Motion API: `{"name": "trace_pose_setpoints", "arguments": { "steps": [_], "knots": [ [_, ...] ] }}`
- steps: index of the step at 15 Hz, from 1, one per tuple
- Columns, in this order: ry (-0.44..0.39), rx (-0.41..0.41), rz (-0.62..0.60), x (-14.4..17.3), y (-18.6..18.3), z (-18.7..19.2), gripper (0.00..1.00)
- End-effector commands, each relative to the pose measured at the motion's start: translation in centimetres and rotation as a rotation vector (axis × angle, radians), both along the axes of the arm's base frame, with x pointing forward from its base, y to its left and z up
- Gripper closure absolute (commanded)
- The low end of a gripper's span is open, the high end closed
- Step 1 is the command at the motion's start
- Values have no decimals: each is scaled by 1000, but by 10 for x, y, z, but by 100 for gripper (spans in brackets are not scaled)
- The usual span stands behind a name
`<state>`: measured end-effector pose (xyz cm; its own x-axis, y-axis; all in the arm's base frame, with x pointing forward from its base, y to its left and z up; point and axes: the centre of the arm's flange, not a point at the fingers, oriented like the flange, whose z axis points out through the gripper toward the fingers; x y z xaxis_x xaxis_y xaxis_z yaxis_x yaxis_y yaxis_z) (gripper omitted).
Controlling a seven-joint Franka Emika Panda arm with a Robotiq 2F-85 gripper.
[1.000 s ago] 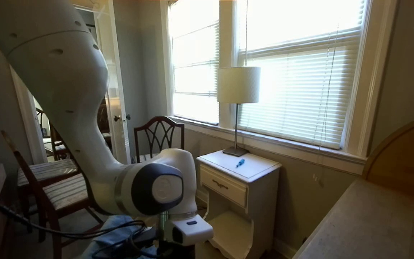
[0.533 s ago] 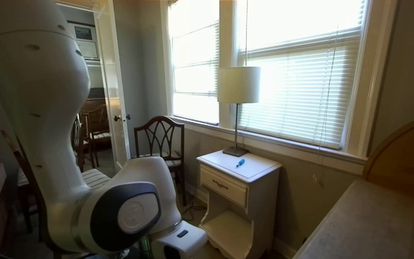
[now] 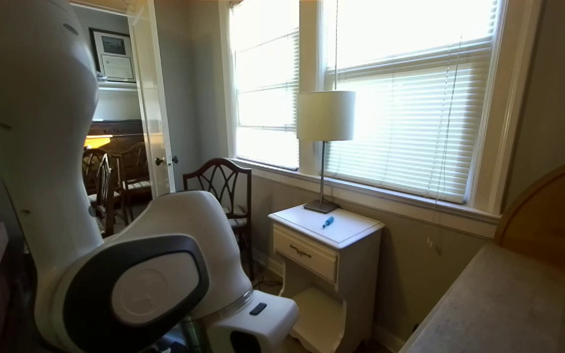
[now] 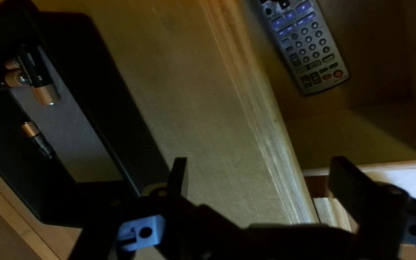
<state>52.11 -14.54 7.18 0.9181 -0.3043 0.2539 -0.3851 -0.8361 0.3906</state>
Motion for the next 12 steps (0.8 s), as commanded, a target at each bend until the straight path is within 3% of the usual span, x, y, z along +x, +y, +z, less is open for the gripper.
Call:
{"name": "trace_pose_setpoints", "arguments": {
  "steps": [1, 3, 9, 12],
  "knots": [
    [1, 0, 2, 0, 2, -1, 0],
    [3, -1, 6, 0, 5, -3, 0],
    [-31, 94, 162, 15, 33, -11, 0],
    [-34, 178, 256, 11, 52, -16, 0]
  ]
}}
